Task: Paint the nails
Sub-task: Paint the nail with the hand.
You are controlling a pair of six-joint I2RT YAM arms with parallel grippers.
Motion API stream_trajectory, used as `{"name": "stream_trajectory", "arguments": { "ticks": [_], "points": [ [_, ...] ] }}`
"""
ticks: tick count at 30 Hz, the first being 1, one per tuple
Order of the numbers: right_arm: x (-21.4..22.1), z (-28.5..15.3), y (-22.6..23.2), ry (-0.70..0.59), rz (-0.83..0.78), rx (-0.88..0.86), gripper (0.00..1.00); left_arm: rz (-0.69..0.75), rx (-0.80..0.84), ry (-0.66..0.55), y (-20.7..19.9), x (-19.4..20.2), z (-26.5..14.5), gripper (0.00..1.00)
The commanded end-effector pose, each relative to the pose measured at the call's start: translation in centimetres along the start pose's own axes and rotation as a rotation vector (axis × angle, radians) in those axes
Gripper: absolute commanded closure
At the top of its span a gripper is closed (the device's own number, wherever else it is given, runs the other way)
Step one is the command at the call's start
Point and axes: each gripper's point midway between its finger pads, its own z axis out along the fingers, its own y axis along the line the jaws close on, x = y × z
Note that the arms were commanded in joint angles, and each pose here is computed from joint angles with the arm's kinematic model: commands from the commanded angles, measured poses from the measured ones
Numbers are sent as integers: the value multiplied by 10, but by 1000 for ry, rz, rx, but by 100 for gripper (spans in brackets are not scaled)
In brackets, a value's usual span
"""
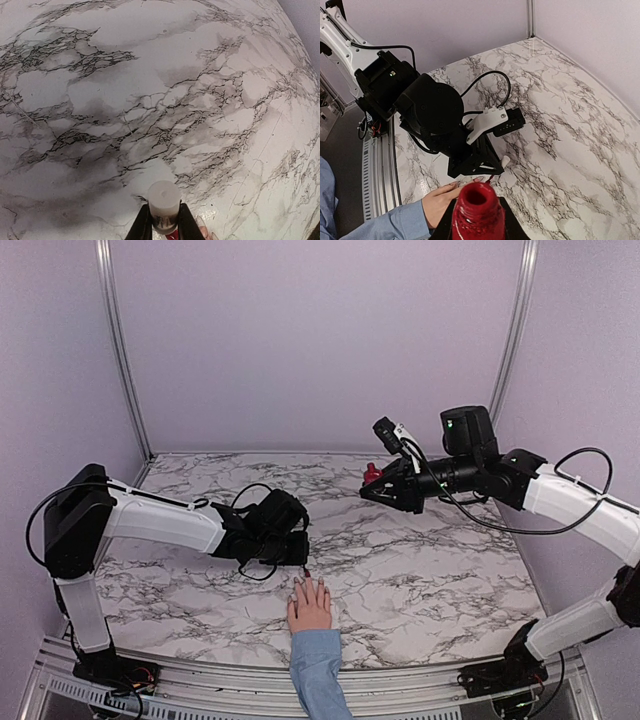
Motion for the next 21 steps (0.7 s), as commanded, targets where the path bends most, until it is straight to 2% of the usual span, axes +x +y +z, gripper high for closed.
{"name": "stream_trajectory", "arguments": {
  "ticks": [1,21],
  "points": [
    [-19,-5,-3,-33,-35,18,100,-1,-21,14,5,-1,4,100],
    [-19,-6,-5,-30,-39,25,100,14,4,-41,-3,-26,-8,100]
  ]
}}
